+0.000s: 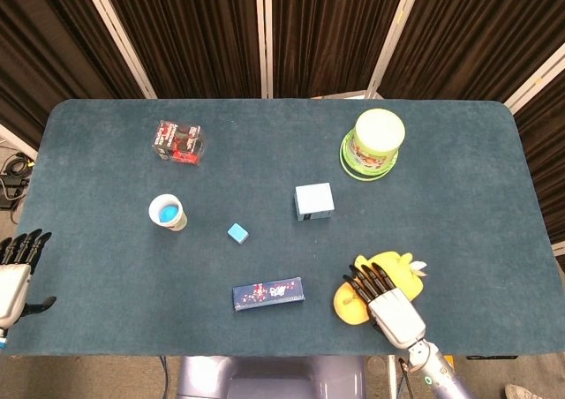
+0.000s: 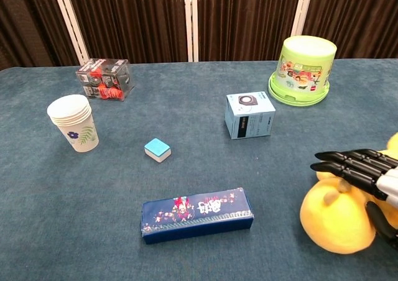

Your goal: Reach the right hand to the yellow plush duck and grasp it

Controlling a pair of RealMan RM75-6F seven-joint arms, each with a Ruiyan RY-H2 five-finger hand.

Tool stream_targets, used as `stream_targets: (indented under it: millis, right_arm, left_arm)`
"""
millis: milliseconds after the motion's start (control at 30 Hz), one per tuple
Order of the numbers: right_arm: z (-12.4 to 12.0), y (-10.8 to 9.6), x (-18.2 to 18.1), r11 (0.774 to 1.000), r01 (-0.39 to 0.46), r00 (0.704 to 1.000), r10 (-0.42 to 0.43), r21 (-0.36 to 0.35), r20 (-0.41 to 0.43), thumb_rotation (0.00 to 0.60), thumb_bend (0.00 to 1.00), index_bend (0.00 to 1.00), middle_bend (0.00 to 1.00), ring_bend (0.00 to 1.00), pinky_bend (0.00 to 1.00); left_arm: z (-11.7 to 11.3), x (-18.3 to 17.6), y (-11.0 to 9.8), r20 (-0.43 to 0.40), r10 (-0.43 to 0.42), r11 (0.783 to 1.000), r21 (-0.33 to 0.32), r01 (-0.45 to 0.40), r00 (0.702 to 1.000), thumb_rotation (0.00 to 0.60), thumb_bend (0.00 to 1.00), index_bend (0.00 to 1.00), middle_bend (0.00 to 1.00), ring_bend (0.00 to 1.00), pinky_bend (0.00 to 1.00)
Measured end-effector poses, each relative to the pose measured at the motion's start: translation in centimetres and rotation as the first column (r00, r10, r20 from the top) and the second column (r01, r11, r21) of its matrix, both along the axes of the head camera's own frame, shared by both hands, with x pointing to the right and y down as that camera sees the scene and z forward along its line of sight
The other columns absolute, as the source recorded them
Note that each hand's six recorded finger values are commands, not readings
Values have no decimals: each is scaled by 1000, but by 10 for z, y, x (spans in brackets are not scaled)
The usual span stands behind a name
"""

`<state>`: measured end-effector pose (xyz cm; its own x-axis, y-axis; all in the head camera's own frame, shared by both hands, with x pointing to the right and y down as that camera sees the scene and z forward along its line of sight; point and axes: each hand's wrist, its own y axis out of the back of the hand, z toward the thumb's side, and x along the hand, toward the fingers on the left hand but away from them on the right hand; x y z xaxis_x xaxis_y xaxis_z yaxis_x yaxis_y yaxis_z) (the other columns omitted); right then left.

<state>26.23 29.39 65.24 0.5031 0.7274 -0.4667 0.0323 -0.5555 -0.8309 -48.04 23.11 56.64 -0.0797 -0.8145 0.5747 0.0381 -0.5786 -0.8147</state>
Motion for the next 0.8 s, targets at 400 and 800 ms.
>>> stream_targets:
  millis: [400, 800]
  right_arm:
    - [-48, -11, 19, 991, -16, 999, 10, 130, 46, 600, 530, 0, 0, 0, 0]
    - [-77, -47, 102, 936, -226, 969, 244, 269, -36, 600, 374, 0, 0, 0, 0]
  left_arm:
    - [-5, 2, -1, -18, 6, 1000, 27, -5, 1000, 600, 161, 0, 0, 0, 0]
    - [-11, 5, -1, -40, 25, 998, 60, -22, 999, 600, 159, 0, 0, 0, 0]
